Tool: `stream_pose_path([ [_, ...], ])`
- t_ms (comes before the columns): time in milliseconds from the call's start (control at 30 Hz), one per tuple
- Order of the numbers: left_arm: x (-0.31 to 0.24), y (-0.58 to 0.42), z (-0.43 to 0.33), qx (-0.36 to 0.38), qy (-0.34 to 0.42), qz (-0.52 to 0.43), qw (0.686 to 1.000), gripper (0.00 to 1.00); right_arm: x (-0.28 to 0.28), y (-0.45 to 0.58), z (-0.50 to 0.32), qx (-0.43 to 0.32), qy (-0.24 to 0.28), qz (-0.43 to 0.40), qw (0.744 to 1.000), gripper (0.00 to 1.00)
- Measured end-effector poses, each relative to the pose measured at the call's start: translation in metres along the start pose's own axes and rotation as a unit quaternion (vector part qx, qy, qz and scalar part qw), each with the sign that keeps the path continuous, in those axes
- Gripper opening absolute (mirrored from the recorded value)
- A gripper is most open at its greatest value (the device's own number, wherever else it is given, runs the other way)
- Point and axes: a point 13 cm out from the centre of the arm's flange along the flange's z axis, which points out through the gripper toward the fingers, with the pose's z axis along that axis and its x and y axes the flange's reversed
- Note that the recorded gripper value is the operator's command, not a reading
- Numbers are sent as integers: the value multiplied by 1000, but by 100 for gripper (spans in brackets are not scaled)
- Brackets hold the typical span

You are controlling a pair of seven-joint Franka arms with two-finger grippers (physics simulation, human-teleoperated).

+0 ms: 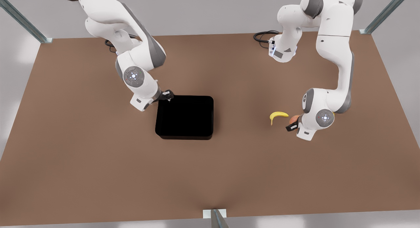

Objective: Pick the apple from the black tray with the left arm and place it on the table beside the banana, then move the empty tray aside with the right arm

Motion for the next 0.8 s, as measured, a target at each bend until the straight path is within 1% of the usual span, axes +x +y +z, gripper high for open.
stream_pose_path([
  [67, -6, -3, 0, 7, -14, 33, 999, 100, 17, -10, 24, -10, -18, 35, 999, 100],
  [133, -10, -2, 7, 10, -28, 61, 998, 100, 13, -12, 37, -21, -47, 61, 997, 100],
  [200, -7, 14, 43, 10, -39, 77, 996, 100, 1, -12, 52, -31, -72, 83, 993, 100],
  [267, -17, 19, 64, 18, -67, 92, 993, 100, -8, -13, 70, -38, -91, 101, 990, 100],
  [400, -45, 19, 82, 32, -124, 120, 985, 100, -36, -27, 101, -46, -114, 136, 983, 100],
  [533, -66, 21, 96, 33, -156, 141, 977, 100, -68, -76, 99, -54, -143, 180, 972, 100],
  [600, -81, 22, 73, 37, -183, 148, 971, 100, -75, -86, 96, -56, -153, 184, 969, 100],
  [633, -87, 21, 46, 41, -200, 150, 967, 100, -74, -82, 97, -56, -155, 178, 970, 100],
  [733, -104, 19, -65, 54, -248, 153, 955, 100, -67, -59, 105, -55, -152, 151, 975, 100],
  [800, -107, 15, -152, 77, -258, 140, 953, 100, -62, -47, 115, -53, -145, 138, 978, 100],
])
